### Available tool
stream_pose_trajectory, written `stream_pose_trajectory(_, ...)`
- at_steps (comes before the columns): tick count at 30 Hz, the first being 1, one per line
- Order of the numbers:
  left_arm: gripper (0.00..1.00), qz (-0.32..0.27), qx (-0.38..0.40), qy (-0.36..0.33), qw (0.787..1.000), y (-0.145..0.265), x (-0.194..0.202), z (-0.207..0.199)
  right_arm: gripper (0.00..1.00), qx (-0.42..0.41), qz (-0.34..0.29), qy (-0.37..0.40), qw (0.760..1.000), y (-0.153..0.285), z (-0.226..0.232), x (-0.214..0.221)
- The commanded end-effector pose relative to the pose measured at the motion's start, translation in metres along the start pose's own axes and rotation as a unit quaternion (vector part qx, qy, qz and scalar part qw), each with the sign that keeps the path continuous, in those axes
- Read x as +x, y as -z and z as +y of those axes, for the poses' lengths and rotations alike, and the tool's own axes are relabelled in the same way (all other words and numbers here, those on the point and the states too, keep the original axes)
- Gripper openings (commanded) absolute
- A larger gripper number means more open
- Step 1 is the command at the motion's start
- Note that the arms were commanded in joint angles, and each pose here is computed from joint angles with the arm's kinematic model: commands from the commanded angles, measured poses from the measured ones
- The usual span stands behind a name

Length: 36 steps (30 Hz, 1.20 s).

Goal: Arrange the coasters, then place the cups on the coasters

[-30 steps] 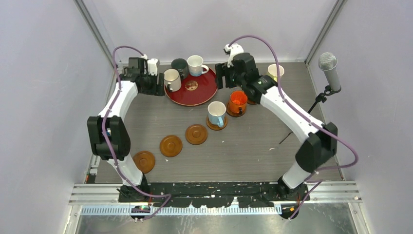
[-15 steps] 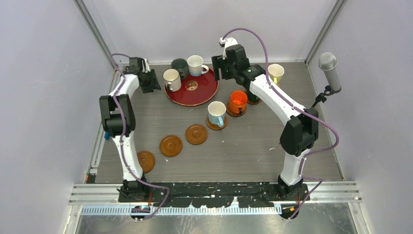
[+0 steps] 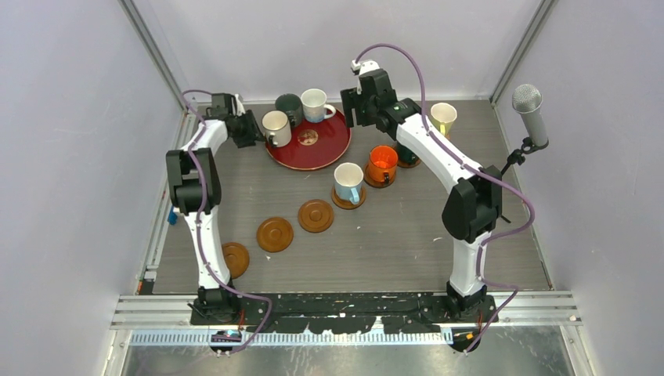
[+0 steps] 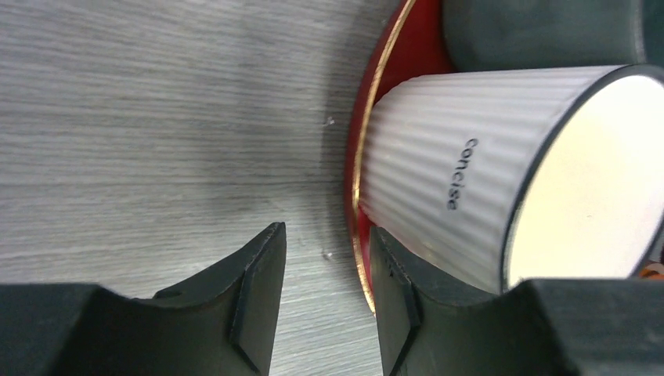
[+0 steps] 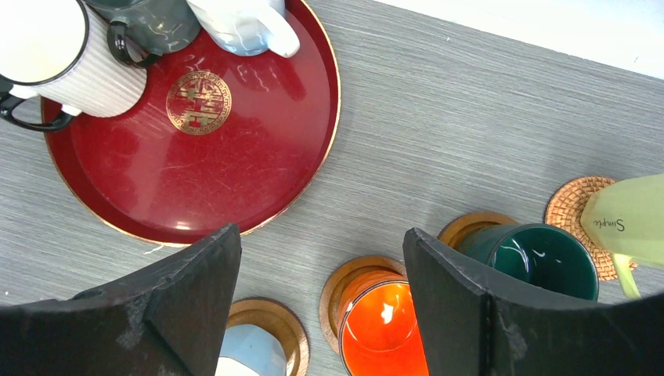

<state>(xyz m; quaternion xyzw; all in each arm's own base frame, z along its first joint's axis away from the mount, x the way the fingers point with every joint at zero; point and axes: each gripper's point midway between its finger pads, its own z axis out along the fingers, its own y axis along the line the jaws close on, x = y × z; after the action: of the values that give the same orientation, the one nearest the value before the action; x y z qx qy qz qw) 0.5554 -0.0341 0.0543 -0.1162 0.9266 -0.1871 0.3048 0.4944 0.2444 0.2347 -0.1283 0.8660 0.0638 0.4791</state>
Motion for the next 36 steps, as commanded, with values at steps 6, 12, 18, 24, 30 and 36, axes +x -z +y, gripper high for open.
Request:
stream_pose_trajectory(6, 0.45, -0.045, 0.048, -0.007, 0.998, 0.011, -0.034, -0.025, 0.80, 0.008, -0.022, -0.002, 1.000, 0.003, -0.005, -0.023)
stream_pose_trajectory(12, 0.44, -0.007, 0.019, -0.003, 1.000, -0.010, -0.017, -0.010, 0.80, 0.012, -0.021, -0.005, 1.000, -0.001, -0.006, -0.025)
stream_pose_trajectory(18, 0.42, 0.018, 0.004, -0.020, 1.000, -0.024, -0.005, -0.007, 0.80, 0.020, -0.013, -0.008, 1.000, -0.003, -0.011, -0.022)
stream_pose_trajectory(24, 0.29, 0.032, -0.039, -0.013, 0.999, -0.026, 0.006, 0.007, 0.80, 0.024, -0.012, -0.006, 1.000, -0.003, -0.015, -0.022)
stream_pose_trajectory(30, 0.09, 0.031, -0.099, 0.005, 0.995, 0.000, 0.006, 0.044, 0.80, 0.022, -0.012, -0.008, 1.000, -0.007, -0.014, -0.022)
stream_pose_trajectory(36, 0.00, 0.048, -0.127, 0.016, 0.991, 0.031, 0.012, 0.078, 0.81, 0.007, -0.010, -0.015, 1.000, -0.009, -0.008, -0.021)
